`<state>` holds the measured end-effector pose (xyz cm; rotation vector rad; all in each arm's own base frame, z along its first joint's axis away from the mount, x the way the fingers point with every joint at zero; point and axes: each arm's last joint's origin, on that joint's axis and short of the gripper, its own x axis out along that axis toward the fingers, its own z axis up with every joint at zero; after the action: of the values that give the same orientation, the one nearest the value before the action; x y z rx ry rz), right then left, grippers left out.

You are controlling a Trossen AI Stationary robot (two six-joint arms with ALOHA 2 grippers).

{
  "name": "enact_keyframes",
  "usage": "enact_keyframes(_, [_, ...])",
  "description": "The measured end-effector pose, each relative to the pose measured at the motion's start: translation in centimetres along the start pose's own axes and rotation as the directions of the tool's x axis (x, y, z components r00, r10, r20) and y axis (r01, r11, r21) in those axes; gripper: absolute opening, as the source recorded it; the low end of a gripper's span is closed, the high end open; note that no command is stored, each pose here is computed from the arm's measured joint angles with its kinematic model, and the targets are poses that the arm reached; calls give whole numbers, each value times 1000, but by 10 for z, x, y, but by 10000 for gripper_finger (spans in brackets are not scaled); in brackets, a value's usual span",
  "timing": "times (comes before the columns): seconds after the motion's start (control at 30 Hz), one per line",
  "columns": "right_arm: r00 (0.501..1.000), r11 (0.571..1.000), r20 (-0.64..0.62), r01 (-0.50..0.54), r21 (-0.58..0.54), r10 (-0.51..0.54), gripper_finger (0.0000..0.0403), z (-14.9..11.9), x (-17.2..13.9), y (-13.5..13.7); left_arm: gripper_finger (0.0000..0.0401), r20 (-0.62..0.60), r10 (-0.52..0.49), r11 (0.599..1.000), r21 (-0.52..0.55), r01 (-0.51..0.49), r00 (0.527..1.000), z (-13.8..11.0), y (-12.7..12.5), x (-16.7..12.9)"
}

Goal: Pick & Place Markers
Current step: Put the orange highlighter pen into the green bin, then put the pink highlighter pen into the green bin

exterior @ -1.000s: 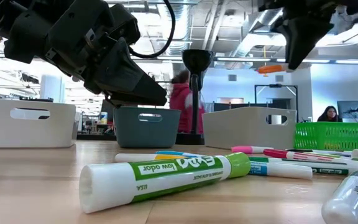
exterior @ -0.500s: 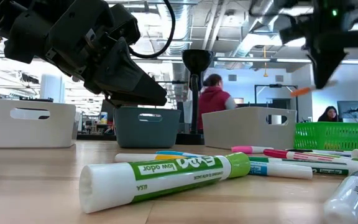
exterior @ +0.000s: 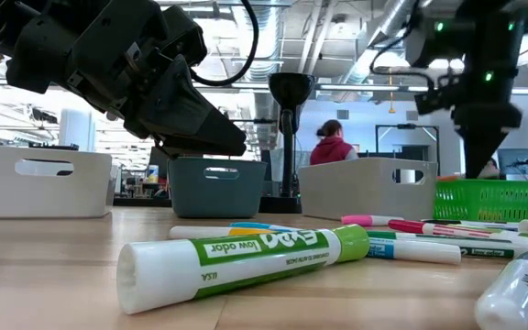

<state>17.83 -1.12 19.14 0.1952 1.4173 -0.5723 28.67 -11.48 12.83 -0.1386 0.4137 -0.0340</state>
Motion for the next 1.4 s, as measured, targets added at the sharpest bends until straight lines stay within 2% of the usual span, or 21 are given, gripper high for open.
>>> enact_keyframes(0.2, [999,999,-45,26,35,-24,31,1,20,-3,118,0,0,1000,0,0,1000,0,0,0])
enact_keyframes(0.67, [992,997,-111,60,43,-55,118,7,34,-4,118,5,-1,1000,-2,1,1000,1,0,0])
enact_keyframes(0.8, [992,998,-111,59,15,-57,142,8,26,1,118,5,-1,1000,-2,1,1000,1,0,0])
enact_keyframes(1.0, [987,994,-121,107,-29,-110,166,12,-8,9,118,5,-2,1000,-2,2,1000,1,0,0])
enact_keyframes(1.07, [992,995,-88,91,-44,-94,170,15,-21,15,118,5,-2,1000,-2,2,1000,1,0,0])
enact_keyframes(1.2, [998,994,69,17,-107,-9,173,25,-44,37,118,5,-1,1000,-2,1,1000,1,0,0])
enact_keyframes(1.3, [977,979,204,-24,-203,66,173,29,-54,55,118,5,-2,1000,-2,2,1000,1,0,0])
enact_keyframes(1.4, [938,945,317,-30,-327,139,174,31,-60,73,117,6,-2,1000,-2,2,1000,1,0,0])
